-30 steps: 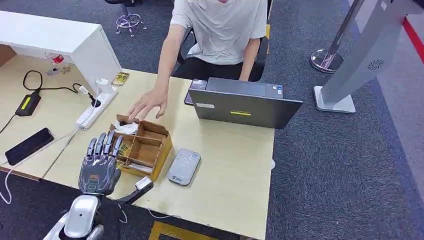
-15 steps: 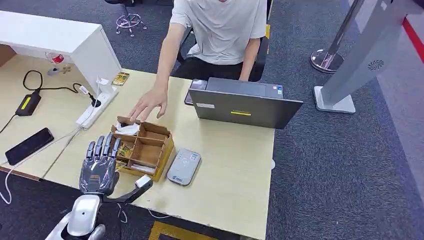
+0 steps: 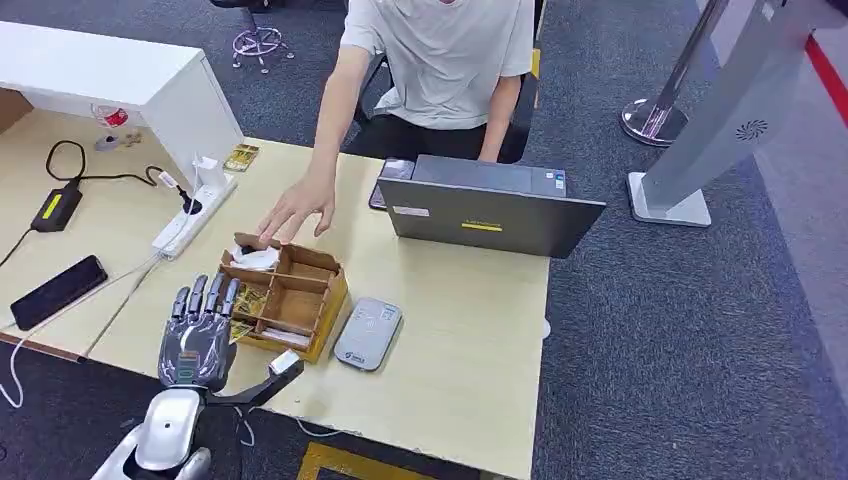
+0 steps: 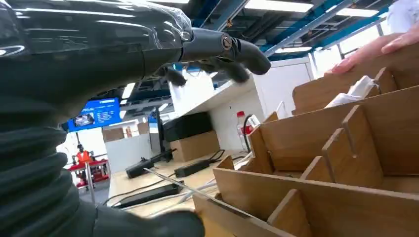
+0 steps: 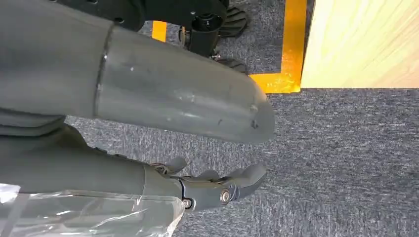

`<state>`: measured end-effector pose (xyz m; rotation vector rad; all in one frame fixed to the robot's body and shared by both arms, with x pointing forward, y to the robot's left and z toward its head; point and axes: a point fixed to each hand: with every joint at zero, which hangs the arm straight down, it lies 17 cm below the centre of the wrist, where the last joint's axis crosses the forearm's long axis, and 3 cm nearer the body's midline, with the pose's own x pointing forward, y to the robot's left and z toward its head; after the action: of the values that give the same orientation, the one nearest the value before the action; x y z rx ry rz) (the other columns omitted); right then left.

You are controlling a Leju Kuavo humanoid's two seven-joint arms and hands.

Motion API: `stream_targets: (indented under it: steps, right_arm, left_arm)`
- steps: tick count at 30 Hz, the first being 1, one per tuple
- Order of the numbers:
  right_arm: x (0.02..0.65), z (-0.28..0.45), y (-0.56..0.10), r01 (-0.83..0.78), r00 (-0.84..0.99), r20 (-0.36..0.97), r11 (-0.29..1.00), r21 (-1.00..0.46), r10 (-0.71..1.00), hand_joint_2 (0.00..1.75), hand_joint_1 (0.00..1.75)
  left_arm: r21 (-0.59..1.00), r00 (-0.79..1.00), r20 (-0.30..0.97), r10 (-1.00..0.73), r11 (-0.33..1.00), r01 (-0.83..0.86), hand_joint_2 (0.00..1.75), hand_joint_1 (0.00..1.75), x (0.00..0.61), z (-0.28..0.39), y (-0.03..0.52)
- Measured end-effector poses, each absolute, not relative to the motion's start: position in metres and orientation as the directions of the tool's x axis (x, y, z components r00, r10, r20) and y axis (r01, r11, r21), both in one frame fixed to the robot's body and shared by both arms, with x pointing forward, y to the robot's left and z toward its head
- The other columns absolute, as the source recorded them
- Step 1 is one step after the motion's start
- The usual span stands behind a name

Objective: Pass the card to the sensor for recognition and then transmit it.

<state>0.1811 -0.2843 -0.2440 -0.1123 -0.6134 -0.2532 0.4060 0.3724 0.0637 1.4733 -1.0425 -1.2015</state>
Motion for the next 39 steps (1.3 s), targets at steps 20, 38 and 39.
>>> stream_targets:
  steps: [20, 38, 39]
  right_arm:
    - [0.183, -0.244, -0.284, 0.266, 0.789, 0.581, 0.963, -0.031, -0.199, 0.0, 0.0]
    - [0.187, -0.242, -0.284, 0.277, 0.779, 0.588, 0.961, -0.014, -0.216, 0.0, 0.0]
    - [0.187, -0.242, -0.284, 0.279, 0.779, 0.588, 0.96, -0.014, -0.218, 0.0, 0.0]
  left_arm:
    - [0.984, 0.188, -0.157, -0.97, -0.17, -0.058, 1.75, 1.75, 0.408, 0.064, 0.382]
    - [0.935, 0.107, -0.096, -0.99, -0.126, -0.332, 1.75, 1.75, 0.421, 0.174, 0.347]
    - [0.924, 0.097, -0.092, -0.991, -0.121, -0.363, 1.75, 1.75, 0.421, 0.189, 0.342]
